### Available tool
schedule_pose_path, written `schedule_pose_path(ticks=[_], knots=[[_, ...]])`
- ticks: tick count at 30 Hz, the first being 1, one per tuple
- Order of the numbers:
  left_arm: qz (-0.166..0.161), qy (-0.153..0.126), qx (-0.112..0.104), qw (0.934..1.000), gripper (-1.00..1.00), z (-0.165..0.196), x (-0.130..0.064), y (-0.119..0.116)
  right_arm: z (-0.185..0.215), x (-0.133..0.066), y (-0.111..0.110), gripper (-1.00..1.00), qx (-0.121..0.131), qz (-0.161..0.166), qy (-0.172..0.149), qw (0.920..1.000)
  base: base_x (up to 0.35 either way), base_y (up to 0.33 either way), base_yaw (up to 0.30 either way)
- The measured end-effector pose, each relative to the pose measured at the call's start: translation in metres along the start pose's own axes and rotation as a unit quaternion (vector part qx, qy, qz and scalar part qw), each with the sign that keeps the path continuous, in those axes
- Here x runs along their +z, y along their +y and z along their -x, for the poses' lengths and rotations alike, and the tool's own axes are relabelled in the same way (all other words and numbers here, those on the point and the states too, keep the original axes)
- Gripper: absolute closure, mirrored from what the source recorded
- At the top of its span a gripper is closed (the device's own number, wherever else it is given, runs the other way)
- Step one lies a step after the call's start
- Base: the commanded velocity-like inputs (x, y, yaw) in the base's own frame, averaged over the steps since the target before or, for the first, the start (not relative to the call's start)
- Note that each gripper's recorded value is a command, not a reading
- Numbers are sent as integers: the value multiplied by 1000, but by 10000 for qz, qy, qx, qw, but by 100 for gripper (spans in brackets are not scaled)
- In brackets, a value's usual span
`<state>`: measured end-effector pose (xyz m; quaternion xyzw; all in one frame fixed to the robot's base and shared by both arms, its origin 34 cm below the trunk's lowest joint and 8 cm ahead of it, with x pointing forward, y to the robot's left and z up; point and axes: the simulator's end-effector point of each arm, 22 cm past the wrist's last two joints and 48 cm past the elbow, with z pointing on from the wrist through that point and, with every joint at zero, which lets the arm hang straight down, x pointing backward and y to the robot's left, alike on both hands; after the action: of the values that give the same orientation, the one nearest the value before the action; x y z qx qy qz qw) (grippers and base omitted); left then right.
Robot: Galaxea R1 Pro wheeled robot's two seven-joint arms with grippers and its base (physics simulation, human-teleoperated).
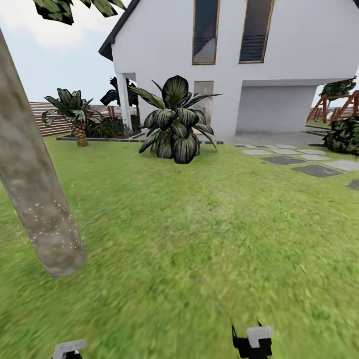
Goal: In the garden, pick up the pesticide atomizer on the floor and spray pesticide onto both trees until each tree trunk is fully covered.
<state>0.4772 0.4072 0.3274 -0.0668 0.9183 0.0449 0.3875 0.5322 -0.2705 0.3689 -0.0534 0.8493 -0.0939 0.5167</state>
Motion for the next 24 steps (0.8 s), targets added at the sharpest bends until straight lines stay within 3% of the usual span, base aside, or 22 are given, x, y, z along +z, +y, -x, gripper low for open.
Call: schedule_pose_path(ticks=[10, 16, 24], knots=[[-3, 20, 22, 10000, 100, -2, 0, 0, -2, 0, 0, -100, 7, -3, 26, 10000, -278, 235, -297], [2, 19, 27, 10000, 100, -1, 0, 1, -8, 0, -16, -100, 328, -307, 130, 9989, -278, 228, -297], [-8, 25, 38, 10000, 100, -2, 0, 0, -9, -1, -17, -100, 370, -344, 144, 9986, -291, 15, -297]])
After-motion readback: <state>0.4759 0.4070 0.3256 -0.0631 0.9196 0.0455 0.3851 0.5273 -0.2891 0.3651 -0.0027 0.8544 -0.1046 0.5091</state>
